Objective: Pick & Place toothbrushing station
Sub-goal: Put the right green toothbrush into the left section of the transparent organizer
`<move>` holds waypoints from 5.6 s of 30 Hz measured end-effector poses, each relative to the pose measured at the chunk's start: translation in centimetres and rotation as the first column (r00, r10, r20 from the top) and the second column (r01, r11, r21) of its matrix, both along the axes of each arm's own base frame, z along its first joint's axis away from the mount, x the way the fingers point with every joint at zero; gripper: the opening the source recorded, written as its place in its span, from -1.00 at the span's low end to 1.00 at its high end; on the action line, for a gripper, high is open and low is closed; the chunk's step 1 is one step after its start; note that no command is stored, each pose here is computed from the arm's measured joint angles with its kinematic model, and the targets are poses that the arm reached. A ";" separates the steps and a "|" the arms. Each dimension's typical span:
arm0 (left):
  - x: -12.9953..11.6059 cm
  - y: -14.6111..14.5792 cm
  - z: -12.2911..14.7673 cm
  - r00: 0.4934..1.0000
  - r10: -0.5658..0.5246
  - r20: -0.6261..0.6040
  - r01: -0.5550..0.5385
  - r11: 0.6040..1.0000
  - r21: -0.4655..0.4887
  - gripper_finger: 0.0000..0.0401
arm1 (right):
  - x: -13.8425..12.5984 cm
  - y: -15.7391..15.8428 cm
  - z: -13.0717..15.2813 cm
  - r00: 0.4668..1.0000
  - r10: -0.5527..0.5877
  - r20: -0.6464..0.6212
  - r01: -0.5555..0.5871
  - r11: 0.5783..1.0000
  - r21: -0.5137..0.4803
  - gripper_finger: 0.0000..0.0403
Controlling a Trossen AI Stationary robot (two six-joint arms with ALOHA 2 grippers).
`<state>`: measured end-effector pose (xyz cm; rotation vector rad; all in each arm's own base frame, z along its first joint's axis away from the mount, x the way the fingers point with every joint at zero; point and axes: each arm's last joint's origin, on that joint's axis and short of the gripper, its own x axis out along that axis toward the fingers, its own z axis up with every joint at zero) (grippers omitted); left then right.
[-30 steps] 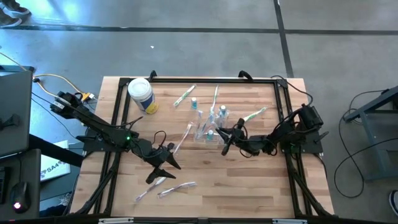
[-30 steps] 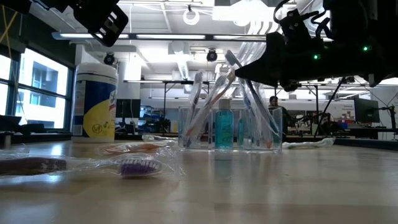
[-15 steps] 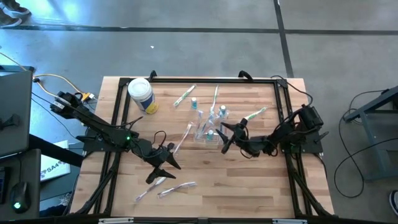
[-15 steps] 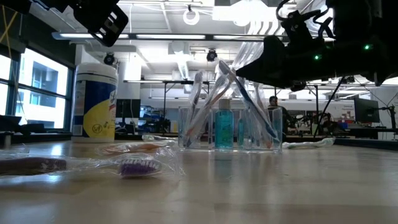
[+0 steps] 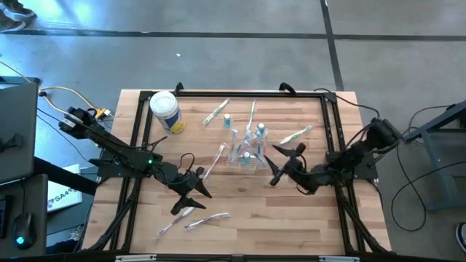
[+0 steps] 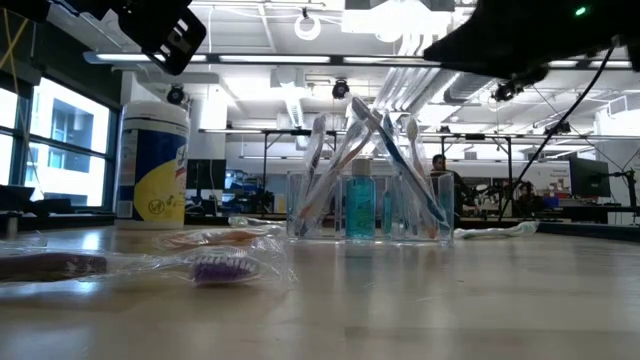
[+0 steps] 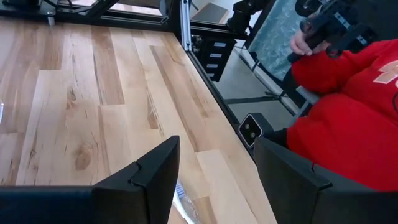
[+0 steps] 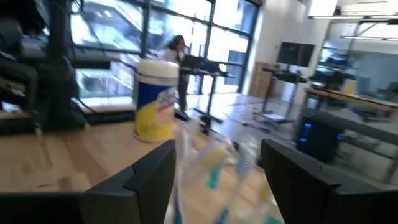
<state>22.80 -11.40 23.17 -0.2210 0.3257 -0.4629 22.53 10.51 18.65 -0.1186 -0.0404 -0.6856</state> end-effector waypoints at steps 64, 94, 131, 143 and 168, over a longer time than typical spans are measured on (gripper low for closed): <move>-4.3 3.0 3.3 0.976 0.196 0.099 -0.214 0.953 0.213 0.03 | -6.6 -16.8 10.8 0.634 0.157 -0.757 0.137 0.941 0.310 0.13; -3.0 7.8 3.0 0.945 0.322 0.056 -0.326 0.918 0.228 0.03 | -1.7 -24.1 -2.3 0.032 0.553 -0.833 0.322 0.783 0.532 0.13; -3.1 7.7 2.8 0.950 0.308 0.042 -0.308 0.915 0.261 0.03 | -2.0 -23.6 -4.1 -0.142 0.481 -0.865 0.478 0.799 0.365 -0.98; -3.0 7.8 3.0 0.940 0.335 0.060 -0.339 0.909 0.243 0.03 | -6.4 -20.1 5.5 0.114 0.097 -0.989 0.507 0.850 0.142 -0.98; -2.6 7.6 4.7 0.925 0.351 0.142 -0.355 0.935 0.004 0.03 | -0.7 -6.7 14.2 0.590 -0.488 -0.643 0.003 0.798 -0.603 -0.98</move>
